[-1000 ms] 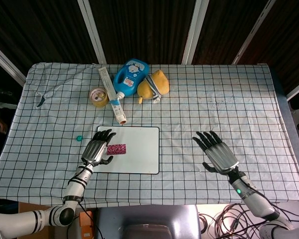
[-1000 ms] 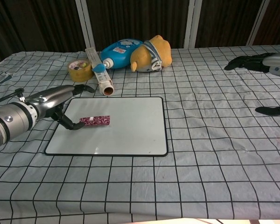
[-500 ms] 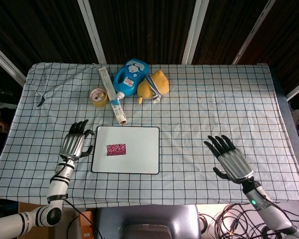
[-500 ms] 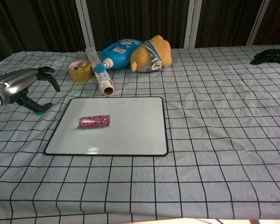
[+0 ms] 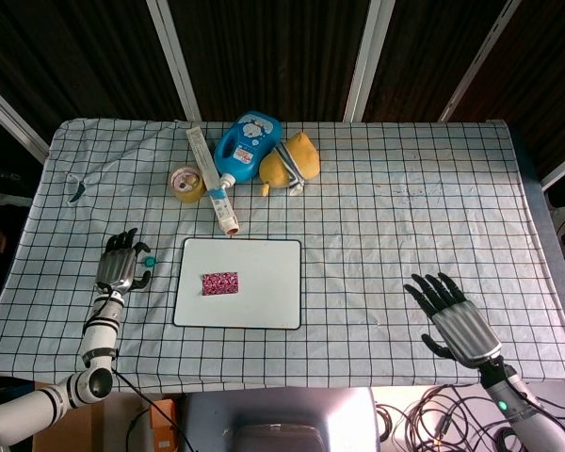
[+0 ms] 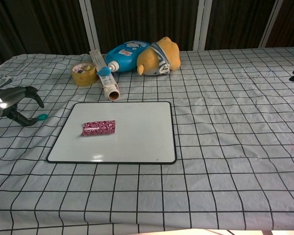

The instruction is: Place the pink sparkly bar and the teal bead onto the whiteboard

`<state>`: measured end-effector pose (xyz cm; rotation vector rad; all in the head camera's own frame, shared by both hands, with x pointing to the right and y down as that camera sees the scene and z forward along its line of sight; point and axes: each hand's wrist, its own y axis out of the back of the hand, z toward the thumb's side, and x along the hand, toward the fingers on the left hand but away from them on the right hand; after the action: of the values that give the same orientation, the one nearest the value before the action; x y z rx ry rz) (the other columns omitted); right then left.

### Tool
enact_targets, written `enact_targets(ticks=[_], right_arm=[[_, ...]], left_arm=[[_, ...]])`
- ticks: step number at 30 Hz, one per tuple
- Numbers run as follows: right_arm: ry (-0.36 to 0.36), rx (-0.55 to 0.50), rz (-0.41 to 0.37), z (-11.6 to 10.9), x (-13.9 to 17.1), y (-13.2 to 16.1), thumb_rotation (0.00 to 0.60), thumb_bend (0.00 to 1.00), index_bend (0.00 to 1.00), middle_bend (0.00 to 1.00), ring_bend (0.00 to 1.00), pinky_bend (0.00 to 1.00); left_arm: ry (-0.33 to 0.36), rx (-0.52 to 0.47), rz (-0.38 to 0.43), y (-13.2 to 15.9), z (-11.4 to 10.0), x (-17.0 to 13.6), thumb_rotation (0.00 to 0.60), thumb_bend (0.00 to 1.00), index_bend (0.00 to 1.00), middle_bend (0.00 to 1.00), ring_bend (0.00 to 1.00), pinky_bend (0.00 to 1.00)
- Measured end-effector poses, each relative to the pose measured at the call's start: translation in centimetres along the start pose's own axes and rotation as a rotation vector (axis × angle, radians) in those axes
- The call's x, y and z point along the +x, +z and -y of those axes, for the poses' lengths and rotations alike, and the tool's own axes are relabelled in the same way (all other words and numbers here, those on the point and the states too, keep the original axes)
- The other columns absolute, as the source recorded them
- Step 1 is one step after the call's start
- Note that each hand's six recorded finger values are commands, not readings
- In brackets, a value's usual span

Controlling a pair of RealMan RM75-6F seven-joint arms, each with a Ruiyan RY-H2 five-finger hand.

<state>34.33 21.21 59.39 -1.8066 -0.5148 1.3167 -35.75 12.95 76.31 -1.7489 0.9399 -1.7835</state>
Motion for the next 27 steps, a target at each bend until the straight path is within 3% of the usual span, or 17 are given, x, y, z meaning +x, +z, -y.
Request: enact_targets(ticks=[27], right_arm=[[0.044,-0.001,0.030,0.4,-0.2,-0.5,0.600,0.25,0.00,0.00,0.00,0.03]], left_arm=[[-0.033,-0.024,-0.018,-0.3,1.7,1.9,0.600,0.36,0.43,0.03,0.00,0.00]])
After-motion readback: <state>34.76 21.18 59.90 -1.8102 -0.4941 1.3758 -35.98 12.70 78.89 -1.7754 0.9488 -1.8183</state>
